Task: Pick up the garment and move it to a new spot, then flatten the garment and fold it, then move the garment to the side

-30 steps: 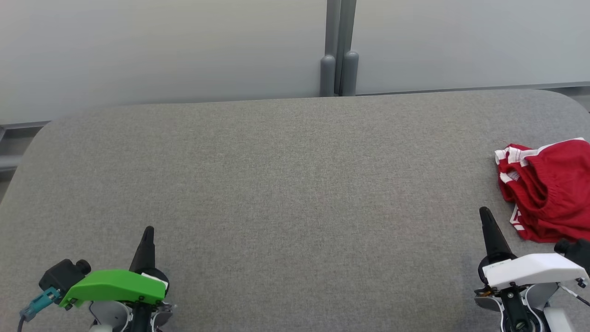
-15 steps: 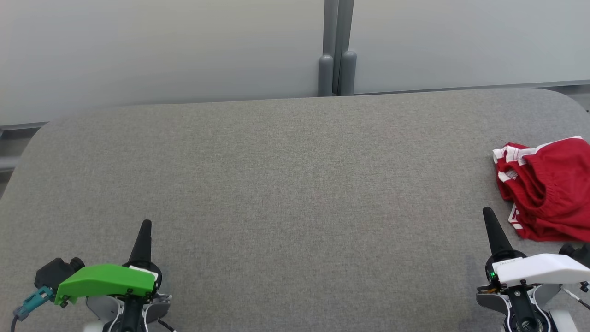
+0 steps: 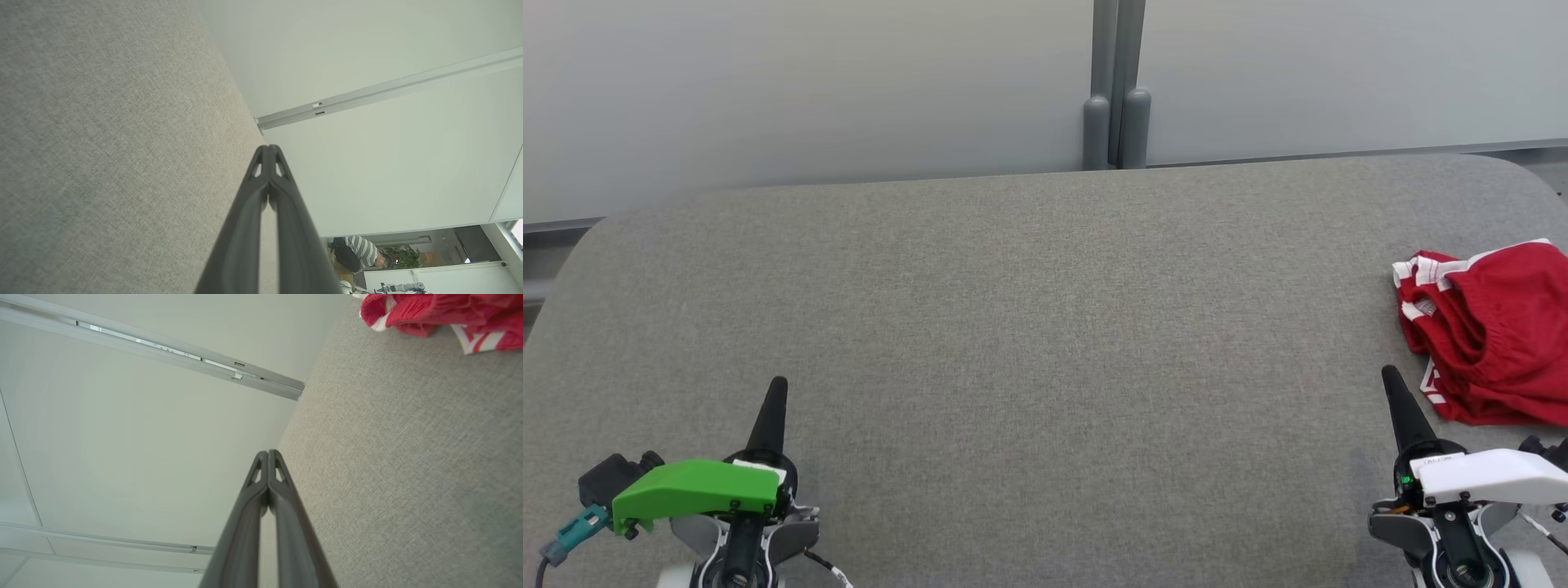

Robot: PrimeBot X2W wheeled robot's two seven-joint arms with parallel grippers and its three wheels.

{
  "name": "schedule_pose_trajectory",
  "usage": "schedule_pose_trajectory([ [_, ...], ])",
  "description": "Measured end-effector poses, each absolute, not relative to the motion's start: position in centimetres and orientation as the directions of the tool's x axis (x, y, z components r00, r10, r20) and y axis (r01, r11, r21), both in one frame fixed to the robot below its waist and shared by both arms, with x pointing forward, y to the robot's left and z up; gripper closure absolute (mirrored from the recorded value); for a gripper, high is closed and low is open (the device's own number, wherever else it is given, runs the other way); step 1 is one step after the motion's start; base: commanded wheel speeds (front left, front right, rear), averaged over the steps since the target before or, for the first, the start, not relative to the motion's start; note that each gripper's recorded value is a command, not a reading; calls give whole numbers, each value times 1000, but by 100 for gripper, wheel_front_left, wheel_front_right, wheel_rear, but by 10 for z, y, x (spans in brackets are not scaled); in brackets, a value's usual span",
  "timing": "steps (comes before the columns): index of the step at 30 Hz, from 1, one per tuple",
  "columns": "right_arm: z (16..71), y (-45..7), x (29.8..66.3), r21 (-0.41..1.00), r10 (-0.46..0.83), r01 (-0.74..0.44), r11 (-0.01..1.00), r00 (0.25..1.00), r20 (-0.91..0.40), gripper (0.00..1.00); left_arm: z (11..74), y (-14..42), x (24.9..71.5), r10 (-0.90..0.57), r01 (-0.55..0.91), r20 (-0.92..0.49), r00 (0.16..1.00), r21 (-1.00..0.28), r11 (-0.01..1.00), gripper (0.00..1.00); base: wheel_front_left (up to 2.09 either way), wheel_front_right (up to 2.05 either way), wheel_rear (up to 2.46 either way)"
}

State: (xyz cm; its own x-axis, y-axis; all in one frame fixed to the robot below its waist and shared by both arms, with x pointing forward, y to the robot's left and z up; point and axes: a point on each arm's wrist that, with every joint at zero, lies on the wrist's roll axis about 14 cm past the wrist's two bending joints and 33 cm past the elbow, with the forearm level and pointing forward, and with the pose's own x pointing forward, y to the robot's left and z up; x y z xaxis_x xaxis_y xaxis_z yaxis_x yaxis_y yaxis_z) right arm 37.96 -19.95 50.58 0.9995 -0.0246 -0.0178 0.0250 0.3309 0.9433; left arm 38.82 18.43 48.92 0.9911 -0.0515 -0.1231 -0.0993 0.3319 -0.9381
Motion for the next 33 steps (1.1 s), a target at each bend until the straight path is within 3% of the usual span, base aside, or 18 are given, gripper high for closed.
schedule_pose_trajectory([
  [33, 507, -212, 379, 997, -61, 11, 70, 998, -7, 100, 507, 183, 401, -69, -31, -35, 997, -997, 68, 100, 0, 0, 0],
])
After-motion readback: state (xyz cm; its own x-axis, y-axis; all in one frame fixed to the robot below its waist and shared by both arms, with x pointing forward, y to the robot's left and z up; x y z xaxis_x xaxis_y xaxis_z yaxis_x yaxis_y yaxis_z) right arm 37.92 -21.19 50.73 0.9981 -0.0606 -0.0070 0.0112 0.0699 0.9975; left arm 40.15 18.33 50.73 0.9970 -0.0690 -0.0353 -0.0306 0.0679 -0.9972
